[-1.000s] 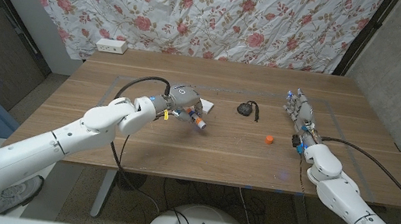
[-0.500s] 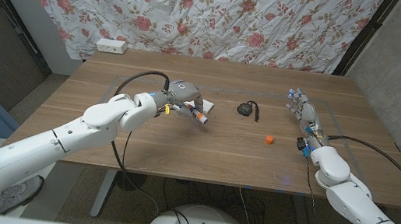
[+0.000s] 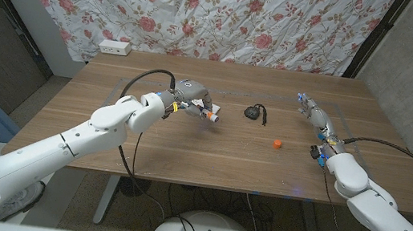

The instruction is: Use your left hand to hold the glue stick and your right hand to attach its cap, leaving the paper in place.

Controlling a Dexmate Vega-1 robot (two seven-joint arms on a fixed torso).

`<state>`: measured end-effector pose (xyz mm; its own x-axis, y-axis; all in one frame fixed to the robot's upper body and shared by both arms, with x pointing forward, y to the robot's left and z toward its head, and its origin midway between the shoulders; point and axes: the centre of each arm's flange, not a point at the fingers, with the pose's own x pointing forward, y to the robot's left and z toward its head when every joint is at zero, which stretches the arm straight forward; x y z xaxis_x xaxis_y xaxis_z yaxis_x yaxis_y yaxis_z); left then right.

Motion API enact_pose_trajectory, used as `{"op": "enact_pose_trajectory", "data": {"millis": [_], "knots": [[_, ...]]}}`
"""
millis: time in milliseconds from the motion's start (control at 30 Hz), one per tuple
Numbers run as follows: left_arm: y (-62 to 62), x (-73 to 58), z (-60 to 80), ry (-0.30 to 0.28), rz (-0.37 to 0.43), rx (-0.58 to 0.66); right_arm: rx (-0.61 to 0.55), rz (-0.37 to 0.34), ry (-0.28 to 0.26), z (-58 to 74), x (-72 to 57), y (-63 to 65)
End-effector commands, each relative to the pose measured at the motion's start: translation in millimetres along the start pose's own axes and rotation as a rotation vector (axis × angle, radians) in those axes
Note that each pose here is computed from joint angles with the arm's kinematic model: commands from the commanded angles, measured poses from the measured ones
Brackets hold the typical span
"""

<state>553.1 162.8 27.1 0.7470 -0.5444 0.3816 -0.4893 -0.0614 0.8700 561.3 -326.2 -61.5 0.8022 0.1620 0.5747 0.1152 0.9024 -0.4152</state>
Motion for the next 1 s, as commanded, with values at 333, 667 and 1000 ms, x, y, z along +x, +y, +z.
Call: {"op": "enact_pose_trajectory", "data": {"millis": [333,667,1000], "knots": [[-10.4,7.2,6.5,0.097,-0.003,-0.168,-0.315,0.025,-0.017,6.9,-25.8,-14.5],[-17.2,5.2,9.4,0.145,-0.011,-0.216,-0.517,0.080,-0.014,16.6,-30.8,-14.5],[-19.5,7.6,13.8,0.173,0.009,-0.258,-0.664,0.153,-0.011,26.6,-33.1,-18.5]]}}
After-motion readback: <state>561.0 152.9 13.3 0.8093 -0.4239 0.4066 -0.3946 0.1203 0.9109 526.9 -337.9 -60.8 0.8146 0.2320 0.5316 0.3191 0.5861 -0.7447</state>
